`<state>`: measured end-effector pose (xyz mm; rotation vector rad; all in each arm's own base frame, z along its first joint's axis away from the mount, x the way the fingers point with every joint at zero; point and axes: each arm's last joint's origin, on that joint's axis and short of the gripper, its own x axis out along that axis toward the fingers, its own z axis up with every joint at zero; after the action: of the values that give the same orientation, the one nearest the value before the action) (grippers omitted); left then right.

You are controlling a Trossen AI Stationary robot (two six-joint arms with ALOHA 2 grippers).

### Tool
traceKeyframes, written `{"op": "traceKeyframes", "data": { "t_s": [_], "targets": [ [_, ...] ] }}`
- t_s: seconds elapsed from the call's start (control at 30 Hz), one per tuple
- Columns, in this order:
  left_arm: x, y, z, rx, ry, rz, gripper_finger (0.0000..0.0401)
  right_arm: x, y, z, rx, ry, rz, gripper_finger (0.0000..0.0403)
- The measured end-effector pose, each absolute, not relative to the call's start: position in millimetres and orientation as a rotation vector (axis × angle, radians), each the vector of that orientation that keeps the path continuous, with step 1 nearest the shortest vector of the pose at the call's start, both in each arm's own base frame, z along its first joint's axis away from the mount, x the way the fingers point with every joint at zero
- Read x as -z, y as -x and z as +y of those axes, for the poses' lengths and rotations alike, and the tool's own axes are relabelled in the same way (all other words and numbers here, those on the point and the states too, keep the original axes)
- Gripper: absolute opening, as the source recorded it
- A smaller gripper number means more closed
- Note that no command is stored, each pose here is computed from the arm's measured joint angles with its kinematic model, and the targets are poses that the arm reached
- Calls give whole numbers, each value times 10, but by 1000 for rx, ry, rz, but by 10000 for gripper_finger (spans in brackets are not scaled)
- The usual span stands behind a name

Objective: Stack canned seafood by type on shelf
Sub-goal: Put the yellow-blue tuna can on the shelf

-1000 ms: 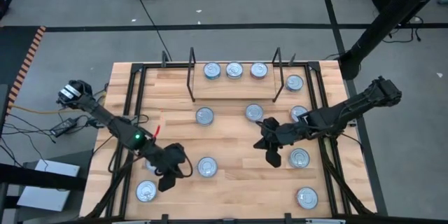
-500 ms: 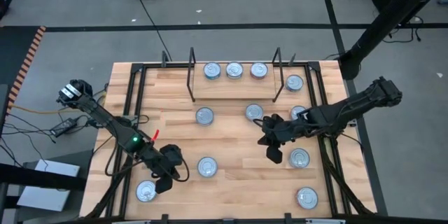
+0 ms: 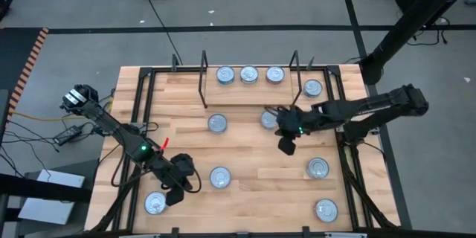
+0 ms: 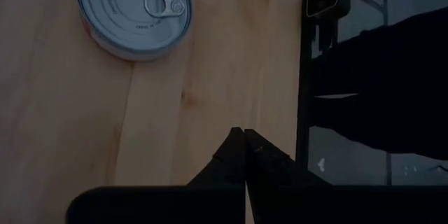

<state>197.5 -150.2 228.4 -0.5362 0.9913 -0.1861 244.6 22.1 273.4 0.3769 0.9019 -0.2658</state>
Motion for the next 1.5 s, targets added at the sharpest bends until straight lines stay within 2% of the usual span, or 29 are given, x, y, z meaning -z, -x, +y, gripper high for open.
{"op": "traceKeyframes", "data": {
  "t_s": [0.53,0.8,1.17,1.5],
  "targets": [
    [-2284,-1985,-1488,142,518,957,1,-1890,-2774,-555,576,-263,1173,9],
    [-2283,-1984,-1488,142,518,958,1,-1610,-2841,-634,599,-277,1271,6],
    [-2283,-1985,-1486,151,491,952,1,-1727,-2837,-410,523,-339,1250,6],
    [-2284,-1989,-1481,136,484,940,1,-2327,-2749,-69,396,-316,1058,7]
  ]
}}
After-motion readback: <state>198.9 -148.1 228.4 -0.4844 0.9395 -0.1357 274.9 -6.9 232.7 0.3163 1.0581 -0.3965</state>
